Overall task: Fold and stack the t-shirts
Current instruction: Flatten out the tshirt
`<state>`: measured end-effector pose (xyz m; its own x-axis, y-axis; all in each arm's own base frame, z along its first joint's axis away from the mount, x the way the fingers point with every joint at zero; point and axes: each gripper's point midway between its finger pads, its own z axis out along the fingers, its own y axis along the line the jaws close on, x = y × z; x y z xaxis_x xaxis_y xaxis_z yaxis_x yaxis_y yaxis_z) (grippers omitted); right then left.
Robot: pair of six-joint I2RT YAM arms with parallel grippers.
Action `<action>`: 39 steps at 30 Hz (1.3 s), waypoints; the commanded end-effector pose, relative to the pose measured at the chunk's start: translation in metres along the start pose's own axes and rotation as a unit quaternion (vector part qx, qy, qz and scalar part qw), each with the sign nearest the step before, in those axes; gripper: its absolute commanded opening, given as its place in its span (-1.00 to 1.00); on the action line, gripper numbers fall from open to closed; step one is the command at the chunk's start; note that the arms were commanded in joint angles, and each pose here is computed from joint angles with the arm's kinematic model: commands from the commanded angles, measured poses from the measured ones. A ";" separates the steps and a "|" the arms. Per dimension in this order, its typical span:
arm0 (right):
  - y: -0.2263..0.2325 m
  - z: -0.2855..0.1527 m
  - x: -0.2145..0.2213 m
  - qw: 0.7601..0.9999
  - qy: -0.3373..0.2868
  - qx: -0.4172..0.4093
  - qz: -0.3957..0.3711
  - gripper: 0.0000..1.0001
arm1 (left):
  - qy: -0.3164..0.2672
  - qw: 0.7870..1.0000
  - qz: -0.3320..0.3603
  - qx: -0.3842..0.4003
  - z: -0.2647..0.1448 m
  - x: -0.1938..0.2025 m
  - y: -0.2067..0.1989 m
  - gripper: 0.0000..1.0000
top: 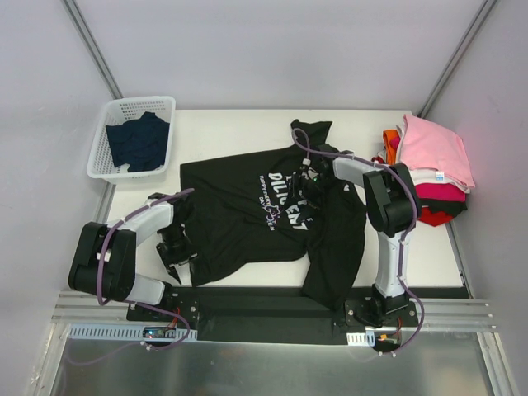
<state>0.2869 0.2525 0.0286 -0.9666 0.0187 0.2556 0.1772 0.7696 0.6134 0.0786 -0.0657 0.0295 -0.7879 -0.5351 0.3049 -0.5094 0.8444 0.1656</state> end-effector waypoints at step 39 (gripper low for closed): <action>-0.164 -0.227 -0.052 0.701 -0.631 0.283 -0.175 1.00 | -0.144 0.953 0.183 0.195 -0.126 0.002 -0.117 0.88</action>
<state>0.3131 -0.0188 0.0320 -0.6764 0.0444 -0.7352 0.1575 0.9838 -0.0855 0.1887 -0.1669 0.1273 -0.9550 -0.2947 -0.0329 -0.2702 0.9107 -0.3123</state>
